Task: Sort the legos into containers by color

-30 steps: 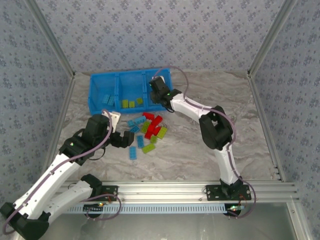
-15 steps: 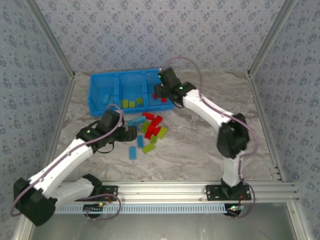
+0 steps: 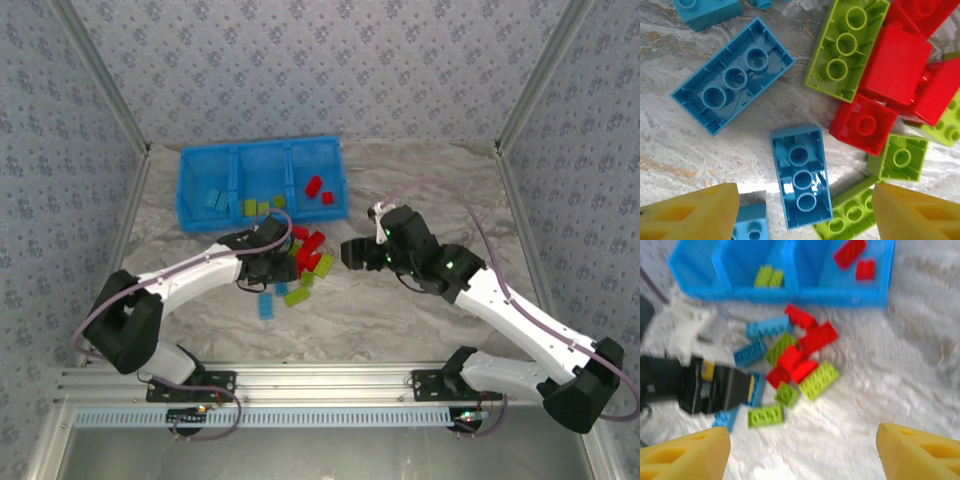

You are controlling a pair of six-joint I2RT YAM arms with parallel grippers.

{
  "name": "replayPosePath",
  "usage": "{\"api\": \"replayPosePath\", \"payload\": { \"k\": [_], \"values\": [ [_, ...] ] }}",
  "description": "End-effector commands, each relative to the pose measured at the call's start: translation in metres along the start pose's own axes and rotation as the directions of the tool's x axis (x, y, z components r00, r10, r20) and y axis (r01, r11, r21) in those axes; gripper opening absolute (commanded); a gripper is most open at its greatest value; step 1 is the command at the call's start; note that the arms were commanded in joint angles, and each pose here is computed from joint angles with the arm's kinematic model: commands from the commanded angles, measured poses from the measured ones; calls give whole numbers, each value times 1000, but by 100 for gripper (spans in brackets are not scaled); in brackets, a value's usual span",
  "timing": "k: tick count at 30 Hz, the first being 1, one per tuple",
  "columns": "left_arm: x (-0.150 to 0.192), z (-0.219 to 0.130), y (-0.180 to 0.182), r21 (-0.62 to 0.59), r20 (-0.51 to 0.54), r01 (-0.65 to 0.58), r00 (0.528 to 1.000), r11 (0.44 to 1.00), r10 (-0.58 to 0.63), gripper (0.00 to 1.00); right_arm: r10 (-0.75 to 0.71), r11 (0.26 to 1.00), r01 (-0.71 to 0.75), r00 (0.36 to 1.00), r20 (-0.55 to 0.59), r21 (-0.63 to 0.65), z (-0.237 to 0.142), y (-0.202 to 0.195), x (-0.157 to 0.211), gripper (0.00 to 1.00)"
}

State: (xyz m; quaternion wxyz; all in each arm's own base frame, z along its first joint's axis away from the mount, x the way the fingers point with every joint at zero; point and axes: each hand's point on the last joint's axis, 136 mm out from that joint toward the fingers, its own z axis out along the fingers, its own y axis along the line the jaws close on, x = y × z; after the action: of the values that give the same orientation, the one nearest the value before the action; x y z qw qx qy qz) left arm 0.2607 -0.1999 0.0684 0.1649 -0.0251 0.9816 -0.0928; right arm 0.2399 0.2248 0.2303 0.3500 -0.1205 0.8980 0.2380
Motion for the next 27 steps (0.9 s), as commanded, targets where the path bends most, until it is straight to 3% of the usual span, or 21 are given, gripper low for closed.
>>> {"api": "replayPosePath", "payload": {
  "k": [1,6,12,17,20,22,25,27],
  "values": [
    [-6,4,-8,3,9,12,1000,1000,-12,66,63,997,-65,996,-57,-34,-9,5,24,80],
    [5,26,-9,-5,-46,30,998,1000,-30,62,49,998,-46,996,-79,33,-4,-2,35,82],
    [14,37,0,-65,-57,15,998,998,-18,54,22,1000,-22,993,-115,2,2,13,36,83],
    [14,35,1,-71,-44,22,999,997,-25,39,23,998,-30,993,-119,-59,0,30,32,83],
    [3,12,-6,-43,7,14,1000,999,-14,30,18,995,-28,994,-109,-96,-5,41,28,84],
    [-11,-13,-9,-30,66,10,998,999,-8,30,14,994,-25,995,-101,-106,-8,44,25,84],
    [-43,-65,-6,-29,224,14,975,999,-7,31,11,996,-19,996,-84,-87,-9,41,22,84],
    [-71,-103,3,-45,360,25,933,999,-7,32,12,997,-18,997,-80,-80,-9,39,22,84]
  ]
}}
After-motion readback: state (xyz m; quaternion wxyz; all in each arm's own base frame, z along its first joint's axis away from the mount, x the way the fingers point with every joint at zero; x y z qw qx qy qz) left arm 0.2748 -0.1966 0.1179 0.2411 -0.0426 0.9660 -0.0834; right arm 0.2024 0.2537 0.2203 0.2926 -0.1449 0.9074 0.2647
